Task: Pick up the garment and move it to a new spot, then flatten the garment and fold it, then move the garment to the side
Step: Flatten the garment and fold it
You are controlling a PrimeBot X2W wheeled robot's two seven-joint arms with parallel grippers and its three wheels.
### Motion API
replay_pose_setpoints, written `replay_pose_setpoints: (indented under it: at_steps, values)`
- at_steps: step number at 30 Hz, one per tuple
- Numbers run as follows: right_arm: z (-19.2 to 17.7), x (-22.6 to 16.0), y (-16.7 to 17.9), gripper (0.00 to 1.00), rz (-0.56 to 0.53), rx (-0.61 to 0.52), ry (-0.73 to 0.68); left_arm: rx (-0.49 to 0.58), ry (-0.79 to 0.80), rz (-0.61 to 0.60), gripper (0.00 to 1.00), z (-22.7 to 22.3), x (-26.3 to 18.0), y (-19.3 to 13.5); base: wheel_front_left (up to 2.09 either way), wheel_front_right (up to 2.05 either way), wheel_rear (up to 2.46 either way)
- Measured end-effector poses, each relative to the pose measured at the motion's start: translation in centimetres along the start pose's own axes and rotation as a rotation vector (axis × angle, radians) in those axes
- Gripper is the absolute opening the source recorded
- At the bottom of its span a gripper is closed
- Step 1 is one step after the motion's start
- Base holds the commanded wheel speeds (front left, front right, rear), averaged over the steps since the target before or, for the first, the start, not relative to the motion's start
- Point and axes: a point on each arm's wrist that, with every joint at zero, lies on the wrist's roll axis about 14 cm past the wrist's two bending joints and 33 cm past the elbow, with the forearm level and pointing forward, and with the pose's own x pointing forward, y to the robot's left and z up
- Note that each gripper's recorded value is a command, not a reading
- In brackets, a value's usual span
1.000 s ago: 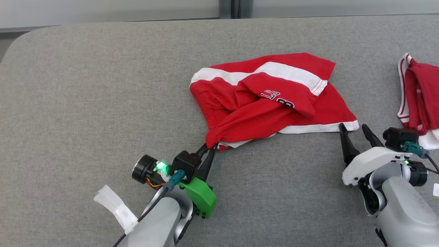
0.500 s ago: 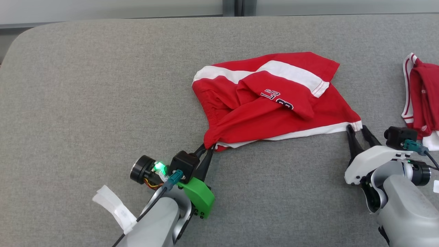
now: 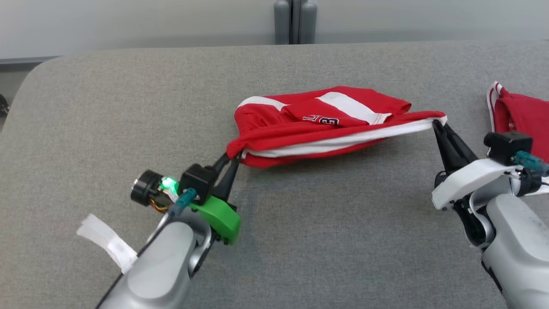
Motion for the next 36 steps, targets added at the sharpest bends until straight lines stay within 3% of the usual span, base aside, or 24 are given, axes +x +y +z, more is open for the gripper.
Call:
replay_pose_setpoints:
  at_steps: [8, 13, 17, 22, 30, 36]
  values:
    - [12.4, -0.4, 3.3, 0.00, 0.135, -0.115, -0.243, 0.206, -0.185, -0.026, 0.00, 11.6, 1.5, 3.0, 0.00, 0.00, 0.00]
    - [20.3, -2.1, 5.9, 0.00, 0.182, -0.163, -0.394, 0.266, -0.316, -0.036, 0.00, 20.2, 0.8, 2.9, 0.00, 0.00, 0.00]
    - [24.4, -3.9, 7.7, 0.00, 0.204, -0.177, -0.473, 0.296, -0.391, -0.044, 0.00, 25.2, -0.3, 2.5, 0.00, 0.00, 0.00]
    - [26.4, -5.4, 8.9, 0.00, 0.200, -0.180, -0.511, 0.252, -0.436, -0.041, 0.00, 27.6, -1.7, 2.7, 0.00, 0.00, 0.00]
    - [24.2, -4.8, 6.8, 0.00, 0.100, -0.173, -0.433, 0.172, -0.408, -0.018, 0.00, 26.5, -2.3, 4.1, 0.00, 0.00, 0.00]
    - [22.8, -3.2, 6.8, 0.00, 0.100, -0.163, -0.372, 0.131, -0.364, -0.020, 0.00, 25.2, -1.0, 4.4, 0.00, 0.00, 0.00]
